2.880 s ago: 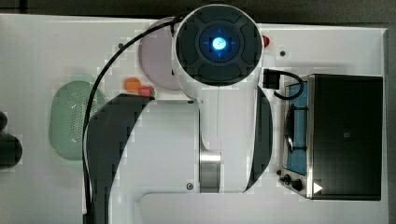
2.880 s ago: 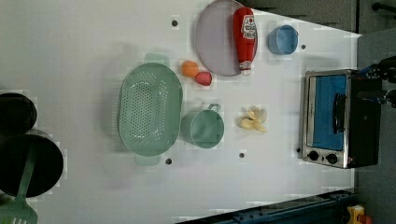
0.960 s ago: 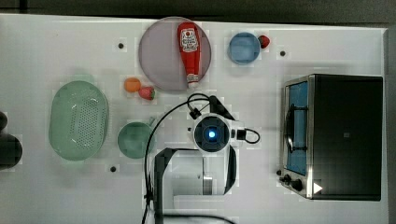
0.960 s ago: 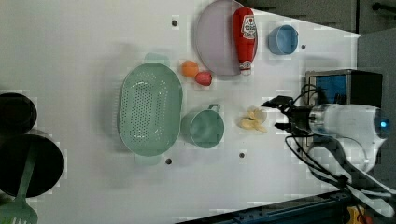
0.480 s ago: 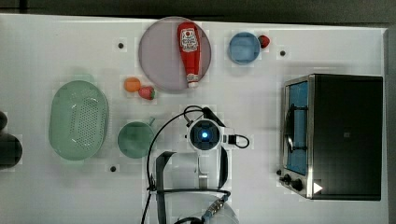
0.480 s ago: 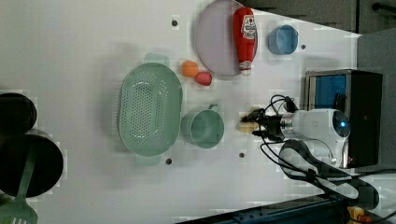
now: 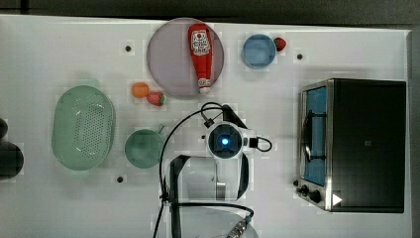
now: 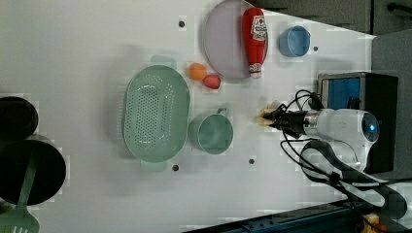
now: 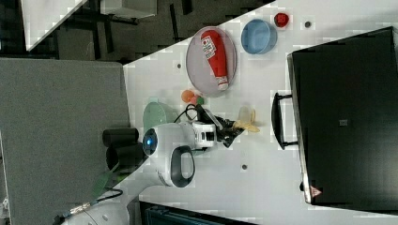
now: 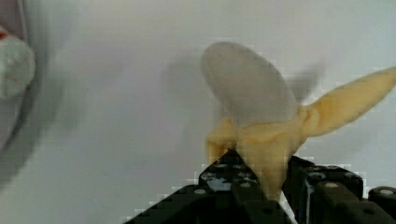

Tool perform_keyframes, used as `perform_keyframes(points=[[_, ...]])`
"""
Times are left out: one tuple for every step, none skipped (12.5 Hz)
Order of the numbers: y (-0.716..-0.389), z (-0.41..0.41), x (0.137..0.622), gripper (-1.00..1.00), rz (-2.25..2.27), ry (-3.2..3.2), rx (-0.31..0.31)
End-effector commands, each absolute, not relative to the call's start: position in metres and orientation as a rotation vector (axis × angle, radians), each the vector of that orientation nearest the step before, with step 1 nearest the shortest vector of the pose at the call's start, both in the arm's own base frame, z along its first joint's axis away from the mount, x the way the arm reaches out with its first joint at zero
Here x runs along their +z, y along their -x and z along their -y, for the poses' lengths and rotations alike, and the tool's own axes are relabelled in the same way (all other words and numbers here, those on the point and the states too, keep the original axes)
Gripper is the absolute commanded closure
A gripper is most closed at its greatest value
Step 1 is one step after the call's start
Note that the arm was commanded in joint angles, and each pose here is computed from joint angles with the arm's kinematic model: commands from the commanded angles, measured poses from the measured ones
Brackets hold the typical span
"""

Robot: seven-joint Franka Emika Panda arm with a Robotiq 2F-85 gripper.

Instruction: Pick Banana and place it in mug.

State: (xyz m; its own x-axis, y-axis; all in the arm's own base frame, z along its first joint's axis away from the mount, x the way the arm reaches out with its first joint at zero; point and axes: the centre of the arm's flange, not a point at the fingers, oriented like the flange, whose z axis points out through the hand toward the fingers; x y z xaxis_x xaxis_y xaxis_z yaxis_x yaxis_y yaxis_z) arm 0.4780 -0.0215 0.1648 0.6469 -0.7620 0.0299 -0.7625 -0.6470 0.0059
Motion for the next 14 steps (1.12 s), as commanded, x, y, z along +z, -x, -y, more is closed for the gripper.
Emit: perform_keyframes(points=[[-0.479,0.016,0.191,0.53,1.290,-2.864,0.102],[-0.486,0.017,0.214,0.53,1.298,-2.876,0.166],[-0.491,0.017,0.240,0.53,1.304,-2.887,0.222],[-0.494,0.016,0.267,0.53,1.305,-2.895,0.259],[-0.496,0.011,0.313,0.53,1.297,-2.906,0.295],[-0.492,0.010,0.341,0.53,1.293,-2.901,0.267],[-0.484,0.008,0.365,0.53,1.284,-2.888,0.199],[-0.477,0.006,0.391,0.53,1.274,-2.875,0.141],[-0.474,0.001,0.421,0.53,1.258,-2.868,0.105],[-0.469,-0.008,0.449,0.53,1.226,-2.862,0.058],[-0.463,-0.025,0.472,0.53,1.175,-2.852,-0.002],[-0.458,-0.047,0.491,0.53,1.137,-2.833,-0.057],[-0.457,-0.072,0.505,0.53,1.127,-2.820,-0.067],[-0.456,-0.096,0.515,0.53,1.159,-2.808,-0.046]])
